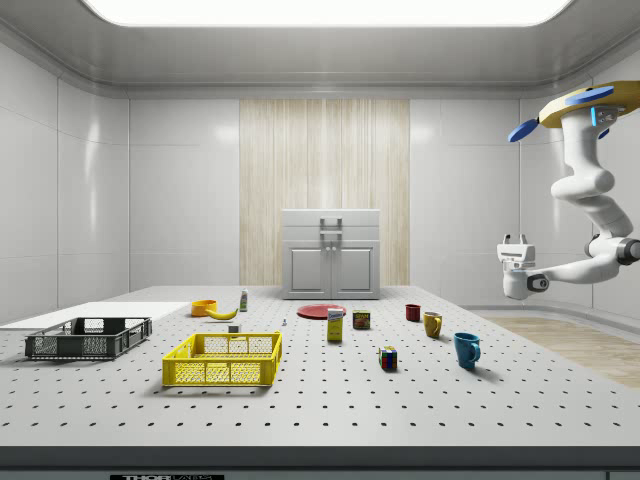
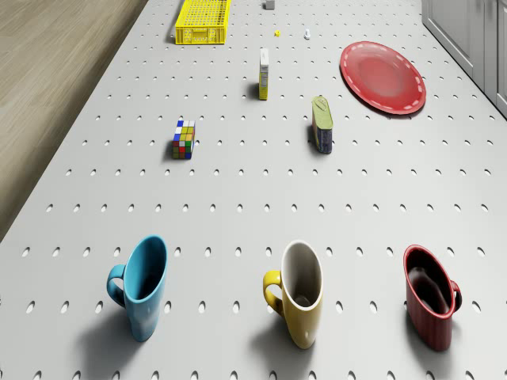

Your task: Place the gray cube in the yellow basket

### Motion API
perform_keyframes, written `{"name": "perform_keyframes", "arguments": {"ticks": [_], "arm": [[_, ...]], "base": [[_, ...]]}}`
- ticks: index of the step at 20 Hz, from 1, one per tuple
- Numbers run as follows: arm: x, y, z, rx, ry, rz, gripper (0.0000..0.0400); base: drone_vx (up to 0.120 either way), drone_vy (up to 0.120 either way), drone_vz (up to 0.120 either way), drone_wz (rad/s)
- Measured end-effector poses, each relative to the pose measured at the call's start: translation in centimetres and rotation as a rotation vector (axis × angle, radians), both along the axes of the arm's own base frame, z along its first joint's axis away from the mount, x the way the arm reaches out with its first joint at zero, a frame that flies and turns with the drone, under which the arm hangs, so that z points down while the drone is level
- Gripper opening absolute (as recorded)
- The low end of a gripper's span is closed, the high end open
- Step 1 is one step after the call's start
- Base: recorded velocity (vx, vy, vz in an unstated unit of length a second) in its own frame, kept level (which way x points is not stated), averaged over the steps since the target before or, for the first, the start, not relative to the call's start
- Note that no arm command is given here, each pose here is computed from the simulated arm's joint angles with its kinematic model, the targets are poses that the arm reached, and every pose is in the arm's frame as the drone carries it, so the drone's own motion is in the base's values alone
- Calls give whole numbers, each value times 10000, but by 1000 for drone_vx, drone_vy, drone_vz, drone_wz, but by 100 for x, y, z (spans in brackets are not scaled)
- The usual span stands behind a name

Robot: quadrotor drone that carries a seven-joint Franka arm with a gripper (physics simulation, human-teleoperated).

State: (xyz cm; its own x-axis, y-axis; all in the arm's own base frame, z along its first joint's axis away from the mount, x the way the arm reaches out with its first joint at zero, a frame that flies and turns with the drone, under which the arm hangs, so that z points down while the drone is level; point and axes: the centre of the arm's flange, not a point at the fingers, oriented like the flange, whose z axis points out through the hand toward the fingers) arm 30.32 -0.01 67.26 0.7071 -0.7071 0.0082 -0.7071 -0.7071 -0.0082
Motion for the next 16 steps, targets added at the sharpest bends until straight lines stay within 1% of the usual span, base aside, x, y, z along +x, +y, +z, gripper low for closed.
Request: {"name": "perform_keyframes", "arguments": {"ticks": [6, 16], "arm": [[9, 0, 136, 0, -47, 0, 400], [7, 1, 183, -4, -123, 0, 400]], "base": [[120, 0, 0, 0], [120, 0, 0, 0]]}}
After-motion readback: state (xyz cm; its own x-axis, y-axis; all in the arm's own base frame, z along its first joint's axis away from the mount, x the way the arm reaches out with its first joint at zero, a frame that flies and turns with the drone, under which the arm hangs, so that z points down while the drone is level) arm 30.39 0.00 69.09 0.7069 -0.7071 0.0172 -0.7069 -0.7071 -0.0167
